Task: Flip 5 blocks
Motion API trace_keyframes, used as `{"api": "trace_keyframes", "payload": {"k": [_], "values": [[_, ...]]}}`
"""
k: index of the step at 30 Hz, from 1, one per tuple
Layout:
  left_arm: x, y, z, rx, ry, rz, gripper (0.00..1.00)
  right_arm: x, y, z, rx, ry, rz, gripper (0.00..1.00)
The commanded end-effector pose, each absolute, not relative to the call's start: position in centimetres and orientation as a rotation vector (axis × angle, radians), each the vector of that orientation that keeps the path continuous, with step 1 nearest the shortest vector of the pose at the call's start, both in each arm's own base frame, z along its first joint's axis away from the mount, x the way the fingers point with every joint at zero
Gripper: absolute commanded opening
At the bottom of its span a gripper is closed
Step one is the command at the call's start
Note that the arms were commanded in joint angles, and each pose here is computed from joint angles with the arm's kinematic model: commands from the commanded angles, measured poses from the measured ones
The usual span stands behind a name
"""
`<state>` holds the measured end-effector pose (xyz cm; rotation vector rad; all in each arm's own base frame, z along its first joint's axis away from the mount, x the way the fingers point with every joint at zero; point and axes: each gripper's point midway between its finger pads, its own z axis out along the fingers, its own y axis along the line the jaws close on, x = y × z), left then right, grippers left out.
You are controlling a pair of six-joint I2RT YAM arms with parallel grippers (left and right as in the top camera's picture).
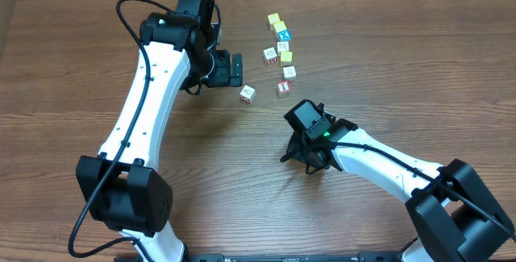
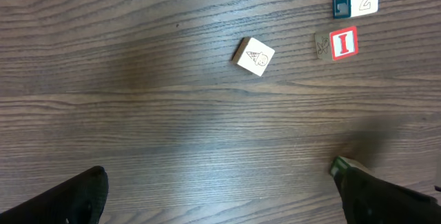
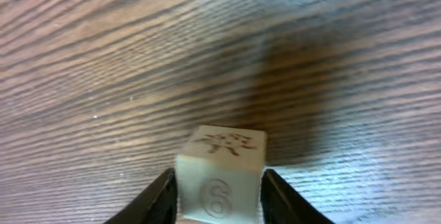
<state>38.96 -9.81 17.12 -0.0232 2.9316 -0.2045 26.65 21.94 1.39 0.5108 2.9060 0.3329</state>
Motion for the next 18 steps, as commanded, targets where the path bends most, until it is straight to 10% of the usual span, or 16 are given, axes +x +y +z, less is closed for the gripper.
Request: {"api": "trace_keyframes", "payload": {"k": [1, 18], "values": [[39.1, -9.4, 16.1, -0.054, 2.958, -0.179, 1.00, 26.8, 22.2, 1.4, 0.439, 2.912, 0.343, 0.38], [39.1, -9.5, 16.1, -0.050, 2.958, -0.178, 1.00, 28.6, 23.4, 4.0, 0.050, 2.879, 0.335, 0.33]]}}
